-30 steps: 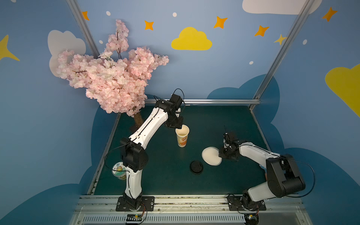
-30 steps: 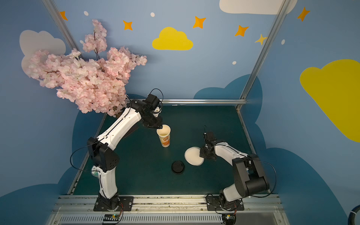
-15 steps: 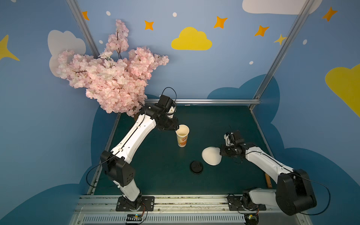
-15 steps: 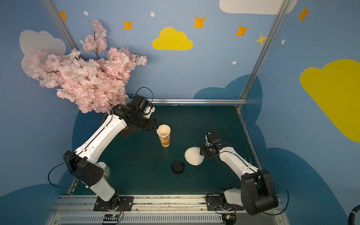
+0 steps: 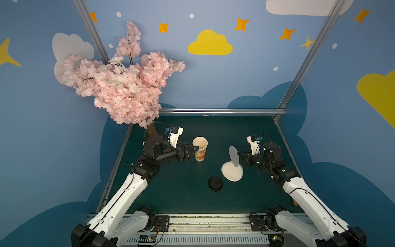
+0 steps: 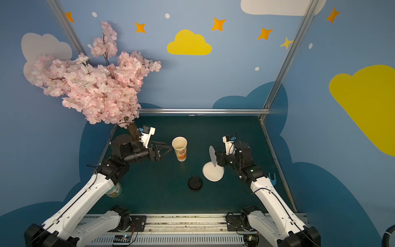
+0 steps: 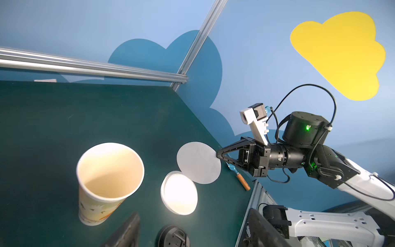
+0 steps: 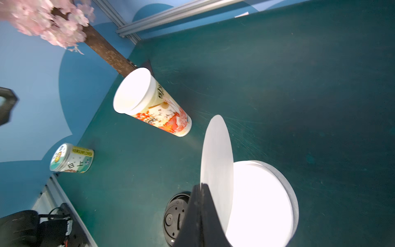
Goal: Put the leak-proof paper on the milk tea cups
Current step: Pick up the leak-proof paper from the center of the board.
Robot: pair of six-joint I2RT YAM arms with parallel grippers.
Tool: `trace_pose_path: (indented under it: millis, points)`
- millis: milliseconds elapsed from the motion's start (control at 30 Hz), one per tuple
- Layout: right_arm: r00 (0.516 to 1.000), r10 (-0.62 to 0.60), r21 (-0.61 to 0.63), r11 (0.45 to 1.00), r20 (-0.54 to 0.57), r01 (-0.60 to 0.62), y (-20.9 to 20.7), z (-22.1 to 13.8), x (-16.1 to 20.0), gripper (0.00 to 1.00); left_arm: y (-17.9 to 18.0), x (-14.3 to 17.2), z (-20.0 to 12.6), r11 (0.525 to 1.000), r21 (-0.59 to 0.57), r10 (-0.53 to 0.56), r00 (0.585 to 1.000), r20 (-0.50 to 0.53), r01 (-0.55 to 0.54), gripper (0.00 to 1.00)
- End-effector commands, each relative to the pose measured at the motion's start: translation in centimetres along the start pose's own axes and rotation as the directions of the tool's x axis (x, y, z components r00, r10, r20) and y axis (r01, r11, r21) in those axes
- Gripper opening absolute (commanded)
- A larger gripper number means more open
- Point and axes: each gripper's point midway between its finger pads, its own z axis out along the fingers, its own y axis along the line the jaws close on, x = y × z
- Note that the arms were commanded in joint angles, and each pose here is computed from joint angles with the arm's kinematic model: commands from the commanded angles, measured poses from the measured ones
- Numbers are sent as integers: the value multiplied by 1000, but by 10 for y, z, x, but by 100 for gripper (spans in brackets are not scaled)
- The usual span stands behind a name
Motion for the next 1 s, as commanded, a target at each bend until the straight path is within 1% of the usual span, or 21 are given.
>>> trace_pose_path:
  millis: [0,67,133,267,400,567,800,867,967]
  points:
    - [996,-20,-135,990,88,32,36,-15,-32,0,-22,-9,7,985,166,36,998,47,-44,79]
    - [993,2,-201,979,114,21,51,-21,-43,0,-17,2,16,979,203,-6,1000,15,3,79]
    - [990,25,-265,964,138,12,66,-27,-54,0,-17,12,23,966,257,-24,1000,-16,27,78]
    - [984,56,-389,921,168,14,97,-36,-75,0,-11,24,36,961,273,-35,998,-52,48,77]
    - [984,45,-484,874,170,44,135,-40,-90,0,-9,25,38,956,293,-23,999,-23,29,79]
    - [985,20,-574,815,171,83,175,-41,-101,0,-6,24,38,954,300,-7,1000,10,3,81]
    - [987,21,-648,756,159,88,203,-32,-106,0,-7,4,21,926,377,-19,992,126,-30,85]
    - [988,18,-664,742,152,89,208,-29,-105,0,-10,0,18,909,415,-25,991,129,-32,86]
    - [989,15,-686,721,149,92,215,-29,-106,0,-4,-2,15,904,428,-54,989,134,-8,86]
